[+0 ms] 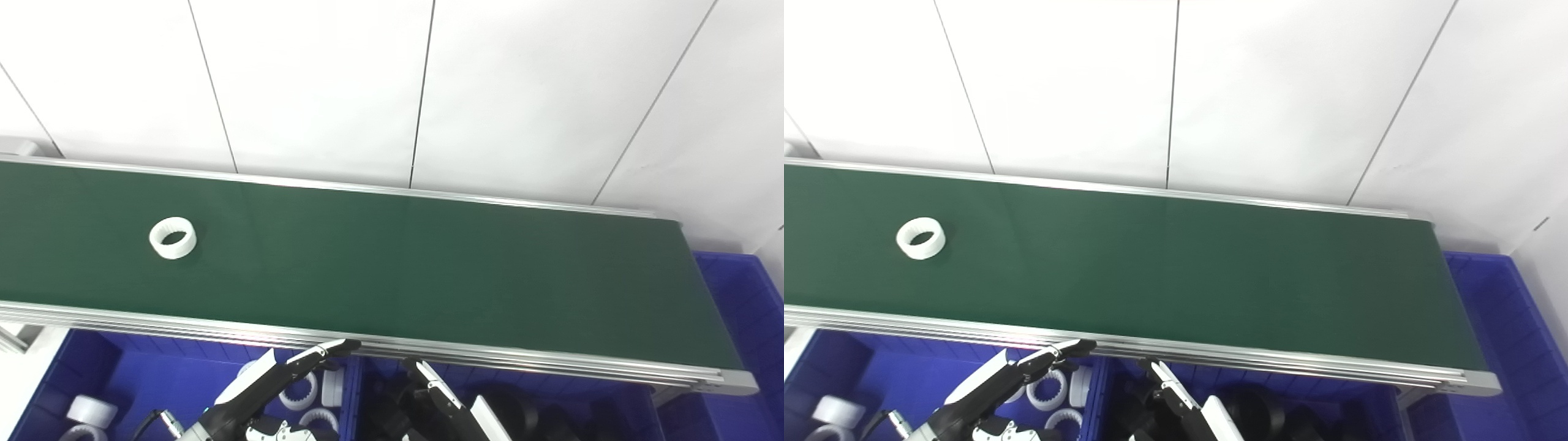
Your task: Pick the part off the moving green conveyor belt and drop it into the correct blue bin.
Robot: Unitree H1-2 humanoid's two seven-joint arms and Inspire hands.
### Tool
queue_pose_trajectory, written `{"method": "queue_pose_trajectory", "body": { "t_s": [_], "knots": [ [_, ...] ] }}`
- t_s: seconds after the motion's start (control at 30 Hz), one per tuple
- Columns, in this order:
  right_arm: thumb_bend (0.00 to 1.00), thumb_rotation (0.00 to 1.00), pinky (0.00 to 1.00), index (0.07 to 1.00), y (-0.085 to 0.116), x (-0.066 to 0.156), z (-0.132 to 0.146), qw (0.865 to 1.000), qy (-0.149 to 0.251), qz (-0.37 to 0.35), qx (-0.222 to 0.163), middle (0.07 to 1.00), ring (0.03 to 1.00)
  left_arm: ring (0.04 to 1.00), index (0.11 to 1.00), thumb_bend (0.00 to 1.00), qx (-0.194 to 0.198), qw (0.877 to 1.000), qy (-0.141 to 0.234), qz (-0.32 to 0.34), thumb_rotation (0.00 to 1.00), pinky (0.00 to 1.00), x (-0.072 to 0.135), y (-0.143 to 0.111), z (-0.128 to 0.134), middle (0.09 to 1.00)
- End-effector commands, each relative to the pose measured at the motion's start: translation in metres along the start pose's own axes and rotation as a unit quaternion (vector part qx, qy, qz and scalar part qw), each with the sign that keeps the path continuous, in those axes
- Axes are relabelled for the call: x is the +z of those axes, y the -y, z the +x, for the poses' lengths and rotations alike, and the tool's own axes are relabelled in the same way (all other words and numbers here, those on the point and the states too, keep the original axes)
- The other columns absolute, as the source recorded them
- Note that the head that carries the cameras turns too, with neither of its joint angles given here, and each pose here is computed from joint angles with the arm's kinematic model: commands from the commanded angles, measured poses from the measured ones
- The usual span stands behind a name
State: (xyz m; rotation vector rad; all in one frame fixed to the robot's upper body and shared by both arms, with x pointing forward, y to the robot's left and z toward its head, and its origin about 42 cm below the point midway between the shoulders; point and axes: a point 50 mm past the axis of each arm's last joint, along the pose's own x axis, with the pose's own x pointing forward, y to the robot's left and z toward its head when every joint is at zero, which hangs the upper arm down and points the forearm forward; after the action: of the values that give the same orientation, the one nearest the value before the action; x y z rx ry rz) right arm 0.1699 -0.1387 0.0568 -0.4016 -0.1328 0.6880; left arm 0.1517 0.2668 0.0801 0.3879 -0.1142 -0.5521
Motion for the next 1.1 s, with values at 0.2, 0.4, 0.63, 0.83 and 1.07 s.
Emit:
{"method": "queue_pose_trajectory", "body": {
  "t_s": [0.2,0.4,0.63,0.83,1.07],
  "knots": [
    [0.38,0.85,0.84,0.96,0.002,0.009,0.01,0.999,0.043,-0.001,-0.009,0.981,0.935,0.928,0.924,0.46,-0.02,0.972,0.078,0.222,0.64,0.91,0.072,-0.083,0.036,0.943],
    [0.37,0.86,0.84,0.965,-0.001,0.008,0.011,0.999,0.044,0.004,-0.008,0.984,0.934,0.924,0.862,0.56,-0.015,0.922,0.085,0.378,0.43,0.93,0.116,-0.142,0.069,0.91],
    [0.37,0.89,0.87,0.972,-0.002,0.007,0.01,0.999,0.047,0.007,-0.012,0.993,0.95,0.821,0.729,0.85,0.011,0.867,0.049,0.496,0.22,0.78,0.153,-0.185,0.116,0.815],
    [0.37,0.91,0.89,0.978,-0.003,0.009,0.009,0.999,0.051,0.008,-0.016,0.998,0.961,0.815,0.76,0.93,0.003,0.834,0.006,0.551,0.19,0.75,0.175,-0.212,0.147,0.834],
    [0.37,0.89,0.88,0.979,0.001,0.011,0.003,0.998,0.049,0.012,-0.029,1.0,0.956,0.854,0.813,0.98,-0.037,0.808,-0.054,0.585,0.15,0.76,0.178,-0.245,0.183,0.881]
  ]
}}
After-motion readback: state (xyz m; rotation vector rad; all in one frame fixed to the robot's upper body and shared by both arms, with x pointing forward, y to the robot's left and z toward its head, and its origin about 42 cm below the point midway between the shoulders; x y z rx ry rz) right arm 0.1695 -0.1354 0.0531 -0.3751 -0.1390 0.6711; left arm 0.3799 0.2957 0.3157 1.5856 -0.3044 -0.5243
